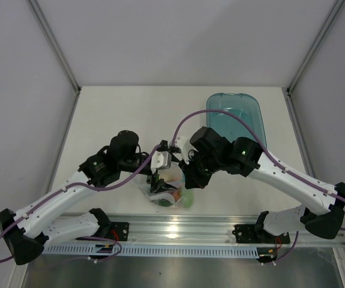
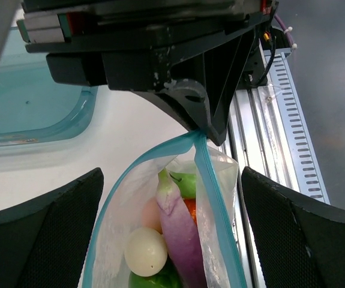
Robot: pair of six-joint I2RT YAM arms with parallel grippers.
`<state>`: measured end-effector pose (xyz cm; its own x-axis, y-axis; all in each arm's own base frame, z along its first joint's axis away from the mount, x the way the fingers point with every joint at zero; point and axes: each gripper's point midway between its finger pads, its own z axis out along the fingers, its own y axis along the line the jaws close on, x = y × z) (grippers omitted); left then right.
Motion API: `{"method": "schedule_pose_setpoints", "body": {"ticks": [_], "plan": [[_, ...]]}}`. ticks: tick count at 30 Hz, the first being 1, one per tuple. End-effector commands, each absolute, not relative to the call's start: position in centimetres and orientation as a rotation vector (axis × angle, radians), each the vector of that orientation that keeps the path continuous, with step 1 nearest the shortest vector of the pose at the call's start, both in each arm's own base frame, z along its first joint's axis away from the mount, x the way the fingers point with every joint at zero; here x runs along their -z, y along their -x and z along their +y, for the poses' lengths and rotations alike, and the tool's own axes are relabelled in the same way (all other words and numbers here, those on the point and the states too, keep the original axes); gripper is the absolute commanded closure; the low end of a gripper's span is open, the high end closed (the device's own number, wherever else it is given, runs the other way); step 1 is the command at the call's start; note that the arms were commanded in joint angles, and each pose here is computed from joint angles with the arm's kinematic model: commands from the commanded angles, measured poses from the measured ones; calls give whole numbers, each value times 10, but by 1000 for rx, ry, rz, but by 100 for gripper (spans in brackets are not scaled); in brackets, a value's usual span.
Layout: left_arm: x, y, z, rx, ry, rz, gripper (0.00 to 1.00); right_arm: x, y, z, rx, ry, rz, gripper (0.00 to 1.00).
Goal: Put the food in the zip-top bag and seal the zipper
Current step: Zip the zipper food storage bag at the center of the board.
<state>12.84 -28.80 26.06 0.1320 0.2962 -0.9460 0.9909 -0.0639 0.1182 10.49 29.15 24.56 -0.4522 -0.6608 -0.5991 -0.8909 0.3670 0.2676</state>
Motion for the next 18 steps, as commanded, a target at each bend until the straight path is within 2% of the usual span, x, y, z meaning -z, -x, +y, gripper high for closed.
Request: {"method": "schedule_pose_setpoints", "body": {"ticks": [1, 3, 10, 13, 16, 18], "plan": [[-265, -130, -291, 970, -1538, 1266, 5, -260, -106, 293, -845, 1342, 2164, 100], [-262, -133, -290, 956, -1536, 1286, 8, -259, -107, 292, -841, 1340, 2165, 100], [-259, -135, -285, 933, -1503, 1320, 34, -257, -108, 290, -827, 1333, 2169, 100], [-259, -133, -282, 934, -1478, 1328, 43, -255, -113, 289, -799, 1318, 2170, 93], [-255, -130, -279, 946, -1464, 1357, 48, -257, -115, 290, -796, 1299, 2154, 90], [-251, -130, -277, 946, -1452, 1386, 50, -259, -119, 290, -787, 1280, 2147, 84]]}}
